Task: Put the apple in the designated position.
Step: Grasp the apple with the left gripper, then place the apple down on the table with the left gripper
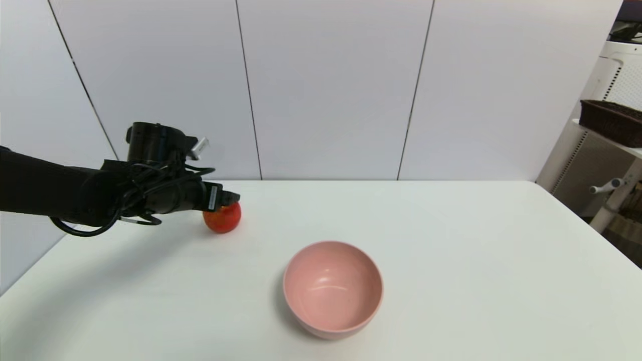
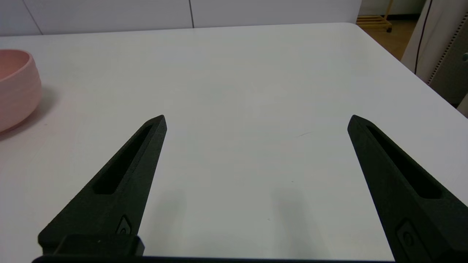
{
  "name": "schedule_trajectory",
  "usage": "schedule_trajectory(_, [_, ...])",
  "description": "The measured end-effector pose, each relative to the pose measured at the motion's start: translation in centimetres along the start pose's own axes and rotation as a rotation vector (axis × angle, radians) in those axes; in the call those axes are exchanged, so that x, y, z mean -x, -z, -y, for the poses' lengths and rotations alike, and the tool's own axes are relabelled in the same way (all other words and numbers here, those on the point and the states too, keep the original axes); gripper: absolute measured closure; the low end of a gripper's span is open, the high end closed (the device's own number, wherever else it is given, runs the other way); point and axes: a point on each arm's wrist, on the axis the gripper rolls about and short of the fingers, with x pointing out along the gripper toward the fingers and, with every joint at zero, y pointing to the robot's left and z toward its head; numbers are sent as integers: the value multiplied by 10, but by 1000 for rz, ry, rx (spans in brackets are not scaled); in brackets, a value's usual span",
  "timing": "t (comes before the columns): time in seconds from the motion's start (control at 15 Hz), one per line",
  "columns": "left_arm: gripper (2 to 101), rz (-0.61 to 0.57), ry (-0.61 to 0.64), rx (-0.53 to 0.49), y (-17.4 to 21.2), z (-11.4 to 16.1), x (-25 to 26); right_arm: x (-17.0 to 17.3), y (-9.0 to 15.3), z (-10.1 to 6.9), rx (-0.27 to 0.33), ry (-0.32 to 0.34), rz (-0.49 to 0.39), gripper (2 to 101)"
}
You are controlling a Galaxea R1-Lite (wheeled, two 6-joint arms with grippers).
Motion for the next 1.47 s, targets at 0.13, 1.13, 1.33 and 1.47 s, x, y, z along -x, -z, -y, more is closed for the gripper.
schedule_trajectory(0.13, [53, -15, 1, 0, 6, 0, -12, 0, 0, 0, 0, 0, 0, 43])
schedule_trajectory(1.13, [314, -22, 4, -4, 7, 0, -41, 0, 0, 0, 0, 0, 0, 43])
schedule_trajectory(1.33, [316, 96, 125, -20, -21, 8, -37, 0, 0, 0, 0, 0, 0, 43])
schedule_trajectory(1.47, [316, 165, 271, -50, -40, 27, -32, 0, 0, 0, 0, 0, 0, 43])
